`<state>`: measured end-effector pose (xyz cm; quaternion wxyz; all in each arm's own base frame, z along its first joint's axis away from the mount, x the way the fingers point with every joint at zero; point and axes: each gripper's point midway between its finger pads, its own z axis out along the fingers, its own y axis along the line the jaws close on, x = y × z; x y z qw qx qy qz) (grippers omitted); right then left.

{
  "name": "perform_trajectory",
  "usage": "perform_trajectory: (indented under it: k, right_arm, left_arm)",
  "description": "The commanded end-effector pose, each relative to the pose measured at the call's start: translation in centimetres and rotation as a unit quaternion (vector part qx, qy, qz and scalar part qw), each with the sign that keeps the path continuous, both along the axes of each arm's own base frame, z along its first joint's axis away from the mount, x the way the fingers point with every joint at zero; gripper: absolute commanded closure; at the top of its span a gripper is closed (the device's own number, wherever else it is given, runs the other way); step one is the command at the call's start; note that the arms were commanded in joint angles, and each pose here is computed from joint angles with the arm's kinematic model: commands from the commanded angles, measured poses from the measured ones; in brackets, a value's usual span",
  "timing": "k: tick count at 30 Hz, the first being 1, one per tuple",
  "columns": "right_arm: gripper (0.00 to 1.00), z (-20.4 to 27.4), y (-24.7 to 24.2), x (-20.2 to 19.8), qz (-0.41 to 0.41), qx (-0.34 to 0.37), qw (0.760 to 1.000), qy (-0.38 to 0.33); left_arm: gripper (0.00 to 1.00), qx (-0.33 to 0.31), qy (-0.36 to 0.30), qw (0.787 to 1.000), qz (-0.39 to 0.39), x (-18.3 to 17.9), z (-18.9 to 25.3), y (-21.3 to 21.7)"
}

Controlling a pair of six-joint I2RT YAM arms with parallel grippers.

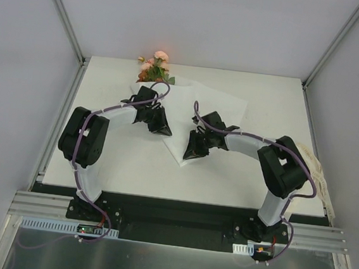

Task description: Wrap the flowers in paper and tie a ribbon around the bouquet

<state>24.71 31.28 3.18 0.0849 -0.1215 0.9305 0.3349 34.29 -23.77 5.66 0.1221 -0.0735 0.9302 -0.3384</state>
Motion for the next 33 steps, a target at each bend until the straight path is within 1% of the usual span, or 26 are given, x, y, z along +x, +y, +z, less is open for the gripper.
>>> perform_trajectory:
  k: [1,2,3,6,7,8,9,10,11,13,14,15,20,21,23,24,25,28,33]
  right_arm:
    - [0.82,3.5,-2.3,0.7,-0.014,0.027,0.999,-0.021]
    - [0.78,4.1,-2.8,0.8,-0.017,0.029,0.999,-0.028]
    - [0.77,4.0,-3.5,1.0,-0.019,0.023,0.999,-0.032]
    - [0.73,4.6,-5.8,2.5,-0.046,0.016,0.998,-0.035]
    - [0.71,4.7,-6.6,2.8,-0.056,0.009,0.998,-0.033]
    - [0.69,4.9,-7.2,3.1,-0.065,0.007,0.997,-0.038]
    - [0.65,5.1,-8.6,3.9,-0.087,0.006,0.995,-0.039]
    - [0.58,5.2,-9.4,4.1,-0.100,0.004,0.994,-0.041]
    - [0.54,5.3,-10.2,4.3,-0.113,0.000,0.993,-0.046]
    - [0.46,5.5,-12.6,4.5,-0.140,-0.006,0.988,-0.059]
    - [0.44,5.6,-13.4,4.4,-0.149,-0.006,0.987,-0.062]
    - [0.43,5.4,-14.7,4.3,-0.167,-0.005,0.984,-0.057]
    - [0.42,4.0,-16.6,3.9,-0.205,0.030,0.978,-0.021]
    - [0.41,3.9,-17.1,4.8,-0.220,0.041,0.974,-0.027]
    - [0.39,3.0,-16.9,4.7,-0.227,0.056,0.972,-0.011]
    - [0.39,3.0,-16.9,5.3,-0.231,0.063,0.971,-0.018]
    - [0.38,2.6,-16.7,5.2,-0.232,0.068,0.970,-0.009]
    - [0.37,2.5,-16.3,5.5,-0.232,0.080,0.969,-0.013]
    - [0.33,1.9,-15.8,5.3,-0.218,0.074,0.973,-0.017]
  left_arm:
    - [0.86,-0.043,-0.068,0.994,-0.074,-0.8,4.0,-3.3]
    - [0.82,-0.050,-0.074,0.993,-0.080,-1.0,4.6,-3.6]
    - [0.81,-0.062,-0.077,0.990,-0.096,-1.4,5.2,-4.5]
    - [0.80,-0.074,-0.083,0.987,-0.114,-0.9,5.6,-6.3]
    - [0.82,-0.078,-0.085,0.986,-0.122,-0.8,5.6,-7.2]
    - [0.83,-0.081,-0.081,0.985,-0.125,0.1,5.1,-8.3]
    - [0.87,-0.083,-0.079,0.985,-0.129,0.4,4.8,-9.1]
    - [0.89,-0.092,-0.070,0.983,-0.142,0.1,4.6,-10.2]
    - [0.90,-0.096,-0.060,0.983,-0.146,0.7,3.7,-11.3]
    - [0.93,-0.095,-0.042,0.982,-0.158,0.5,1.9,-12.8]
    - [0.94,-0.095,-0.039,0.982,-0.155,0.7,1.7,-13.2]
    - [0.95,-0.093,-0.033,0.983,-0.154,0.6,1.2,-13.3]
    - [0.97,-0.067,-0.029,0.988,-0.139,1.1,-1.0,-12.6]
    - [0.97,-0.064,-0.030,0.988,-0.140,1.1,-1.2,-12.4]
    - [0.97,-0.062,-0.024,0.986,-0.152,0.4,-1.8,-12.0]
    - [0.97,-0.063,-0.016,0.986,-0.153,0.2,-2.2,-11.7]
    - [0.97,-0.059,-0.003,0.986,-0.155,-0.4,-3.0,-11.2]
    - [0.98,-0.055,0.013,0.985,-0.165,-1.9,-3.8,-10.4]
    - [0.97,-0.039,0.006,0.982,-0.186,-3.5,-3.6,-8.9]
